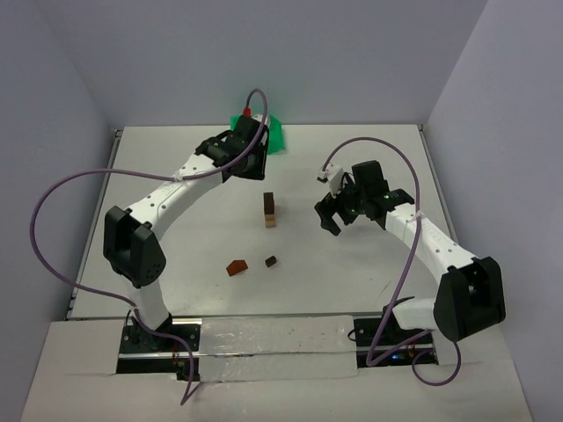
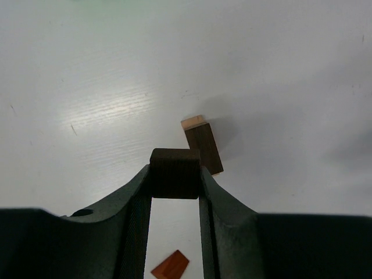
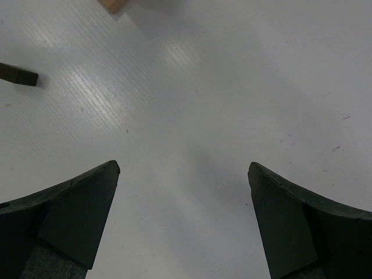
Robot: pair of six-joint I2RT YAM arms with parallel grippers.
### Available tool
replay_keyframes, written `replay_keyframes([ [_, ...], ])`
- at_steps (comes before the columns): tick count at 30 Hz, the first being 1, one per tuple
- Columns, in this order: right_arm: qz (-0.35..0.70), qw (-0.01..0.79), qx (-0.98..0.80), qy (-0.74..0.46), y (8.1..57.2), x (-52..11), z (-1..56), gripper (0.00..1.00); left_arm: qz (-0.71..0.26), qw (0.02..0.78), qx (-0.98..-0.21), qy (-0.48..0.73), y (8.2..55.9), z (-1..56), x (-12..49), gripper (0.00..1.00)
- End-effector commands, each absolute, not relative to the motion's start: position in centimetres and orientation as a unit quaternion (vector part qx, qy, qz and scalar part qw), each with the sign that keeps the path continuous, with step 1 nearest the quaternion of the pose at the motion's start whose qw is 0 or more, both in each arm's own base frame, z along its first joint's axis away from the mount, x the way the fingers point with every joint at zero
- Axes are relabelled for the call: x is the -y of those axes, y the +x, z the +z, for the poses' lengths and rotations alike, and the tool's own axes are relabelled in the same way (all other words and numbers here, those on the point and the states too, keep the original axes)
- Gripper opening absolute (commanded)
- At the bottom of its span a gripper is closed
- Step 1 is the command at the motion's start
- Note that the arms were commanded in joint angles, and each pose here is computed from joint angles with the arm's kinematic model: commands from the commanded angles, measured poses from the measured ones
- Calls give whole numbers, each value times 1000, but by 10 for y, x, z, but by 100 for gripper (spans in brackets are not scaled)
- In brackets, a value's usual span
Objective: Build the wood block tower
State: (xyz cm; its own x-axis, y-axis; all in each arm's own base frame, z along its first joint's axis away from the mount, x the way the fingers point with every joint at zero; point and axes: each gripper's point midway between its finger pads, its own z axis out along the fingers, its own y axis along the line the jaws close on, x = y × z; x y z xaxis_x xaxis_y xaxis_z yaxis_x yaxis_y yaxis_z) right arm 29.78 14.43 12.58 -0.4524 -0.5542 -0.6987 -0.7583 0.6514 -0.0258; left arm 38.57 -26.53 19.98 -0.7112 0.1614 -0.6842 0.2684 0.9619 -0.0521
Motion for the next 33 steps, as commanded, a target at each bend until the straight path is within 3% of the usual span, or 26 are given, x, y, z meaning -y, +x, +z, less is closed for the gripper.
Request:
replay_keyframes([
  [1,141,379,-832,-380,318,-147,147,100,-84,279,-956,26,360,159,272,0],
  [19,143,369,-837,-378,320,-148,141,100,-50,262,-964,-11,375,125,279,0],
  [33,134,371,-837,-380,322,-146,140,100,-28,274,-961,-8,385,123,286,7],
])
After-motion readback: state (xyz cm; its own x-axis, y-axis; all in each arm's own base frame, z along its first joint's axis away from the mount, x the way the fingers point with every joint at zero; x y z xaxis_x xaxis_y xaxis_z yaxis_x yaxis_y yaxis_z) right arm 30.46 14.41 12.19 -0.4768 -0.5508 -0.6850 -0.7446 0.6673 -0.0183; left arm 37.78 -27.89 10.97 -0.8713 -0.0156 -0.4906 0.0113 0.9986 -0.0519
